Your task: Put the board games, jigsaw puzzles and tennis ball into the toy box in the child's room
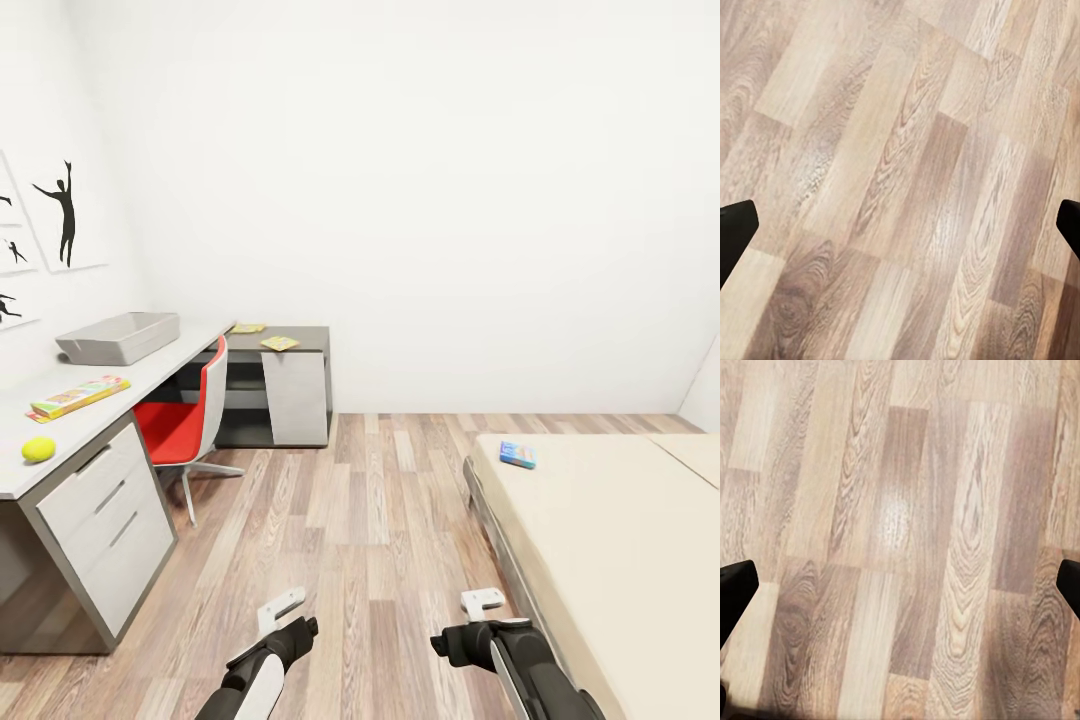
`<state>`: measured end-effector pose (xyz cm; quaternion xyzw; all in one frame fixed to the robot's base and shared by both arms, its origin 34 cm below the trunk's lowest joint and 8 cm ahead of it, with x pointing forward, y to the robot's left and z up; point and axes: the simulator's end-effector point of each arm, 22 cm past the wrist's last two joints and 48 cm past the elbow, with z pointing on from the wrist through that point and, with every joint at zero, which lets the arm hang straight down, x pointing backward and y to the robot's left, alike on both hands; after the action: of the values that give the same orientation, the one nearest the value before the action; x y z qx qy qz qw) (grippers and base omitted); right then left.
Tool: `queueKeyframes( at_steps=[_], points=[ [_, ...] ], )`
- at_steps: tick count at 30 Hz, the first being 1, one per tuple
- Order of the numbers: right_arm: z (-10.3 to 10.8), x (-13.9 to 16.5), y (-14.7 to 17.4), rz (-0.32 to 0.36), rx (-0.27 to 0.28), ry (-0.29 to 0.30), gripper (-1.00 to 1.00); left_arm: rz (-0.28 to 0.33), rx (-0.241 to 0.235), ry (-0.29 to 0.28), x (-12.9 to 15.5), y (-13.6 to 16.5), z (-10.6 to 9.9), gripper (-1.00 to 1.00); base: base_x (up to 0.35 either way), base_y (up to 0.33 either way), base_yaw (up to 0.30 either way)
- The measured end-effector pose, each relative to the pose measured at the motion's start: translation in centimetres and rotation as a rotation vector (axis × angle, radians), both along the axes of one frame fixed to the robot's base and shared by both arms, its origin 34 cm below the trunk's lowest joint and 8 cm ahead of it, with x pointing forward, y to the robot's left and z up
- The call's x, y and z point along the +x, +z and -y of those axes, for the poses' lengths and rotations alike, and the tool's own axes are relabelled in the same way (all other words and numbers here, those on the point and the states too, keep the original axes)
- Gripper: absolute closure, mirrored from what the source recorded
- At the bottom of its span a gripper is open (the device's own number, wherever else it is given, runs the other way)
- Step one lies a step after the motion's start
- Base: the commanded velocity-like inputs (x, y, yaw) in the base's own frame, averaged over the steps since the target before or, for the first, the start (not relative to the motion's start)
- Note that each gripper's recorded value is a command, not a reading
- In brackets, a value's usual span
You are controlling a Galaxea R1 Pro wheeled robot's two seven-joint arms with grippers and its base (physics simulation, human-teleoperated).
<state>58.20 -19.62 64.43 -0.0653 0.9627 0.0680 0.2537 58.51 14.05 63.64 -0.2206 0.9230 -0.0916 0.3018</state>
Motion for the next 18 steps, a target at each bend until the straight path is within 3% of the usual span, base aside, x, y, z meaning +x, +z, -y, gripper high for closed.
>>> queueKeyframes(
  at_steps=[7,18],
  points=[
    [0.00,-0.02,-0.02,-0.001,0.000,0.000,-1.00,0.000,0.000,0.000,0.00,0.00,0.00,-1.00,0.000,-0.105,0.000],
    [0.00,-0.04,-0.04,-0.001,0.000,0.000,-1.00,0.001,0.001,-0.001,0.01,0.00,-0.01,-1.00,0.000,-0.237,0.000]
  ],
)
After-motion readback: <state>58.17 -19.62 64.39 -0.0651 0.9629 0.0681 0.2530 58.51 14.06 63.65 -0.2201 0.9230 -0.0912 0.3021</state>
